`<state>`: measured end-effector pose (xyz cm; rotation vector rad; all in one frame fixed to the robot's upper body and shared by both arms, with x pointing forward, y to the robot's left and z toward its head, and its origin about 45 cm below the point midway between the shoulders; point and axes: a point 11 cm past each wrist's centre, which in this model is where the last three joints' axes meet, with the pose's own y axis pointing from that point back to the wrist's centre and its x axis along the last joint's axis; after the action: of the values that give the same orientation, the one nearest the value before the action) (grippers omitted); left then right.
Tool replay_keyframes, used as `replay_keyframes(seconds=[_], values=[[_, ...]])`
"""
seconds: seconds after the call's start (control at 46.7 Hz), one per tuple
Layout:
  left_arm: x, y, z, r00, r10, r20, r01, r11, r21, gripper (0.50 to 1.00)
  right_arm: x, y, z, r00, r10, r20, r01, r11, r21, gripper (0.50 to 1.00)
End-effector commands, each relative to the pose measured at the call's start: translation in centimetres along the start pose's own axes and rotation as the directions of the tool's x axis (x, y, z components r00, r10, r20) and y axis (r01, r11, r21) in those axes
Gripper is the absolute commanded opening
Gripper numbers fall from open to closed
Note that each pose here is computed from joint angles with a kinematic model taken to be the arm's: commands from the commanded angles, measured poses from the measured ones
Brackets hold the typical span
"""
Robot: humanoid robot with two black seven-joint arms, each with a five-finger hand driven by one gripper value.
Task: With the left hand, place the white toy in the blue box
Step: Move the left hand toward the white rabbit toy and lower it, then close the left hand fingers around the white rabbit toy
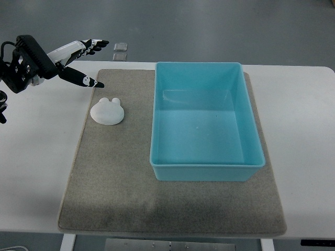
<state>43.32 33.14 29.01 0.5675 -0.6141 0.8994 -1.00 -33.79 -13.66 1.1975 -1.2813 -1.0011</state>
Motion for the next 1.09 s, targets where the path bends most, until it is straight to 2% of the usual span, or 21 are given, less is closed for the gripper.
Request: replay_keyframes(seconds=[0.0, 0.171, 0.45, 0.793, 0.986, 1.071], values=[[0.0, 0.6, 0.6, 0.999, -0.036, 0.036, 0.036, 0.999, -0.005, 0.990, 0.0, 0.0, 0.0, 1.000, 0.000, -0.001, 0.000, 1.000, 0.001, 0.936], [-0.6, 1.6, 2.0, 0.986, -0.142, 0.086, 0.144, 0.989, -0.017, 0.990, 0.0, 0.0, 0.0, 1.000, 0.000, -0.001, 0.000, 1.000, -0.001, 0.936], [-1.7, 2.5, 2.4, 0.945, -0.205, 0.255, 0.204, 0.978, 0.032, 0.990, 0.0, 0.0, 0.0, 1.000, 0.000, -0.001, 0.000, 1.000, 0.001, 0.936], [-3.9, 2.8, 1.2, 0.906, -0.258, 0.336, 0.242, 0.966, 0.091, 0.984, 0.0, 0.0, 0.0, 1.000, 0.000, -0.001, 0.000, 1.000, -0.001, 0.936], [-5.1, 2.4, 0.6, 0.880, -0.240, 0.409, 0.218, 0.971, 0.101, 0.981, 0.0, 0.0, 0.0, 1.000, 0.000, 0.002, 0.000, 1.000, 0.001, 0.936], [-6.0, 2.2, 0.4, 0.875, -0.238, 0.422, 0.217, 0.971, 0.098, 0.964, 0.0, 0.0, 0.0, 1.000, 0.000, 0.001, 0.000, 1.000, -0.001, 0.936]])
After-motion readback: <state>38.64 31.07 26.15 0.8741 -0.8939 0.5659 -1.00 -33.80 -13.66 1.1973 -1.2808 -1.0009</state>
